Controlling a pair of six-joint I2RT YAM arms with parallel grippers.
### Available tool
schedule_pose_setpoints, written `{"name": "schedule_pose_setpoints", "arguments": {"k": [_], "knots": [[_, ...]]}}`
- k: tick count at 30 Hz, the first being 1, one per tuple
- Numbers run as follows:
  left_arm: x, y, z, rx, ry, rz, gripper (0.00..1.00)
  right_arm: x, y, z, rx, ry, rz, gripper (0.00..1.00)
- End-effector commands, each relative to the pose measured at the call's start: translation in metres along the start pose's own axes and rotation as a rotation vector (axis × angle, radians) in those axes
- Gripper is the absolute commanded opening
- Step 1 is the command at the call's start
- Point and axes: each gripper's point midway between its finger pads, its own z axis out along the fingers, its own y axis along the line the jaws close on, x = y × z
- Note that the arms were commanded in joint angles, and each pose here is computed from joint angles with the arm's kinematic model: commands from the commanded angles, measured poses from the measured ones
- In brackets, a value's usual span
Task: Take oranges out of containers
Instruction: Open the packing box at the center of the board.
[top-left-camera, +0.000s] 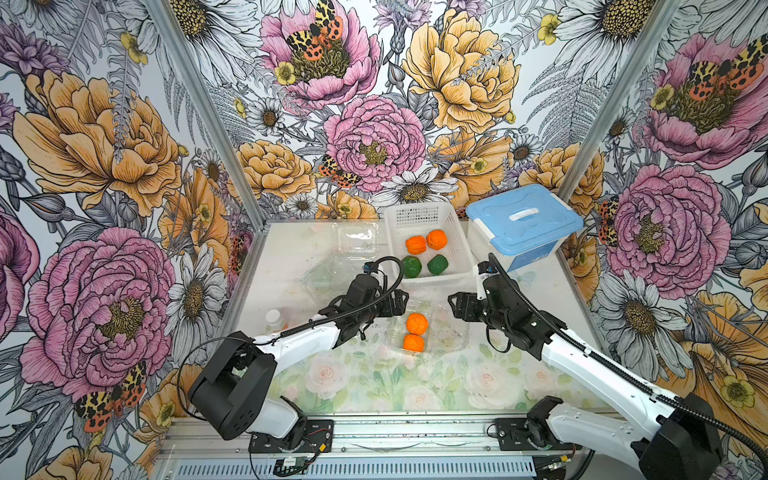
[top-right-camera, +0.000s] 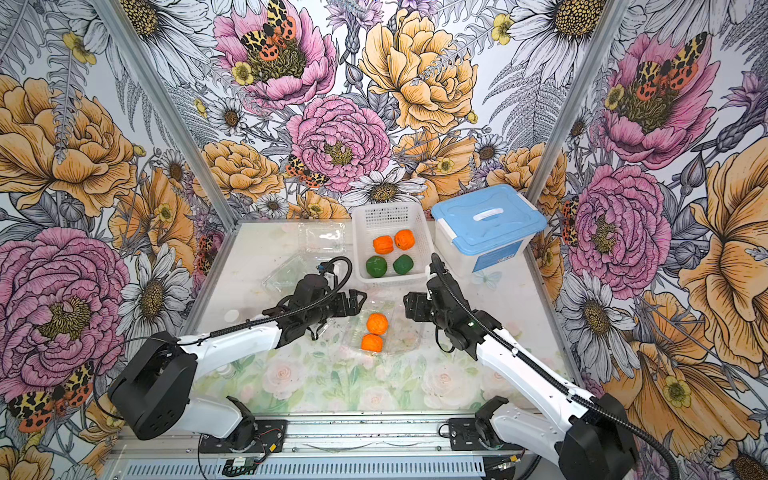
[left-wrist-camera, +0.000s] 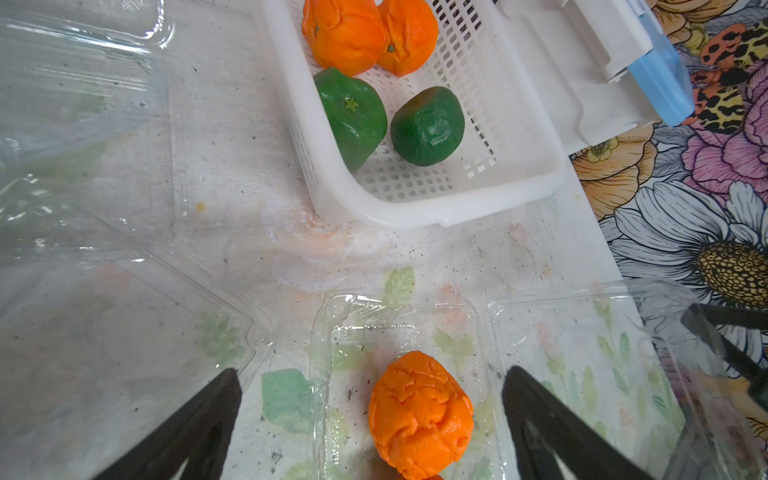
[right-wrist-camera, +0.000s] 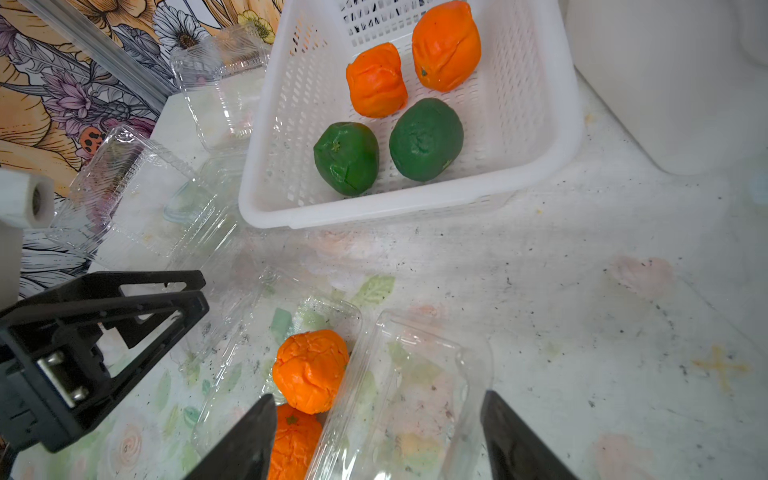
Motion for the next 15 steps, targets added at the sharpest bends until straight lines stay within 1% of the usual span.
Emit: {"name": "schedule_pose_setpoints", "arguments": {"k": [1, 3, 6, 10, 12, 15], "knots": [[-0.007, 0.0, -0.008, 0.032, -0.066, 0.029, 0.99, -0.019, -0.008, -0.017, 0.078, -0.047, -0.057, 0.77], [-0.006, 0.002, -0.01, 0.038, -0.079, 0.046, 0.99, -0.024, -0.018, -0.027, 0.141, -0.063, -0.076, 0.78], [-0.004, 0.006, -0.012, 0.039, -0.087, 0.069, 0.99, -0.028, -0.022, -0.037, 0.167, -0.078, -0.088, 0.79], [-0.004, 0.005, -0.018, 0.074, -0.118, 0.091, 0.99, -0.026, -0.009, -0.036, 0.098, -0.063, -0.065, 0.79], [-0.004, 0.004, -0.022, 0.091, -0.14, 0.101, 0.99, -0.021, 0.005, -0.03, 0.045, -0.039, -0.074, 0.79], [-0.003, 0.003, -0.028, 0.12, -0.174, 0.107, 0.99, -0.013, 0.023, -0.018, 0.015, -0.002, -0.091, 0.79]]}}
